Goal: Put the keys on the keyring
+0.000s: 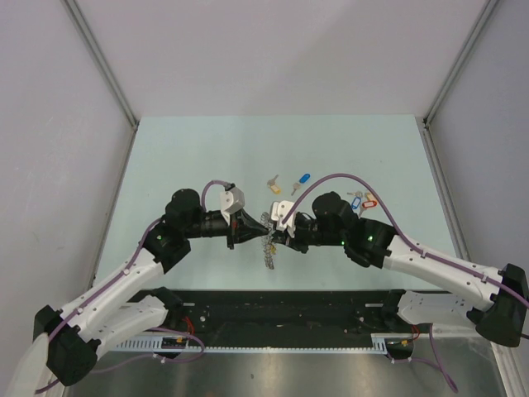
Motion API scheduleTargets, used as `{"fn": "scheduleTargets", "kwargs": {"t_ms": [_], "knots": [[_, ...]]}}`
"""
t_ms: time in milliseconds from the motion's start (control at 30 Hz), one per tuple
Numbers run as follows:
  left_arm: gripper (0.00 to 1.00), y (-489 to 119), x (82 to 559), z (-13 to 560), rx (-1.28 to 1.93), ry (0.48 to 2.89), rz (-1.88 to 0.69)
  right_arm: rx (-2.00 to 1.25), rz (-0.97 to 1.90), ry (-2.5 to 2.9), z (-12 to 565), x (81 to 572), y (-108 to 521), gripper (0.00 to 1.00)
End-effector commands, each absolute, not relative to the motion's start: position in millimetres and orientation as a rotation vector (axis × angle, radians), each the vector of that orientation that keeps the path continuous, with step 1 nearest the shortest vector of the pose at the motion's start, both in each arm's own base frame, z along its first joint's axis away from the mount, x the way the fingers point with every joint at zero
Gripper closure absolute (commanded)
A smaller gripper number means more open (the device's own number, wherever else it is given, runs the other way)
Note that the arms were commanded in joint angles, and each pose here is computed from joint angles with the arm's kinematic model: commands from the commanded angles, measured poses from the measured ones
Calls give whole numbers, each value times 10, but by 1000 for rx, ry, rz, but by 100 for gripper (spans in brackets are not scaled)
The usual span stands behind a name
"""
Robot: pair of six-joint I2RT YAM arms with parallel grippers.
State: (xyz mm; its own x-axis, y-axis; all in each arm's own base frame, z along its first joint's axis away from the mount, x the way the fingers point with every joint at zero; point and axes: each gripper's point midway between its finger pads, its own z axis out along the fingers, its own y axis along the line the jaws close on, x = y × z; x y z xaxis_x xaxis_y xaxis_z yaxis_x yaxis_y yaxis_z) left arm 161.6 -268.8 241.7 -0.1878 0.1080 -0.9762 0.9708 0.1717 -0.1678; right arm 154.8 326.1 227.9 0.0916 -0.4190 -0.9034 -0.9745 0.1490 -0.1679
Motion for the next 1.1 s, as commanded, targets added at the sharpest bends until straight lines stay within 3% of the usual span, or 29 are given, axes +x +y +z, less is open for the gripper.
{"fn": "scheduleTargets", "kwargs": {"t_ms": [0, 200, 433, 500, 633, 733, 800, 833, 933, 1067], "knots": [[100, -2707, 1580, 2604, 1088, 1417, -1180, -1344, 745, 1428, 2506, 1603, 3280, 81], [100, -2703, 1579, 2570, 1091, 1430, -1179, -1306, 732, 1414, 2587, 1648, 3274, 74], [100, -2703, 1583, 2546, 1095, 1435, -1176, -1281, 730, 1414, 2620, 1684, 3277, 73], [100, -2705, 1578, 2562, 1095, 1426, -1176, -1286, 737, 1412, 2617, 1677, 3285, 77], [100, -2701, 1580, 2607, 1085, 1409, -1175, -1311, 747, 1436, 2528, 1652, 3291, 100], [99, -2691, 1608, 2634, 1056, 1408, -1163, -1332, 736, 1455, 2453, 1647, 3282, 100], [93, -2671, 1639, 2596, 1052, 1434, -1136, -1347, 723, 1451, 2435, 1643, 3270, 100], [82, -2669, 1653, 2623, 1058, 1436, -1124, -1346, 717, 1445, 2450, 1647, 3263, 100], [68, -2630, 1668, 2619, 1095, 1470, -1086, -1357, 701, 1415, 2491, 1644, 3256, 100], [58, -2606, 1670, 2594, 1177, 1488, -1045, -1373, 683, 1379, 2533, 1645, 3255, 100]]}}
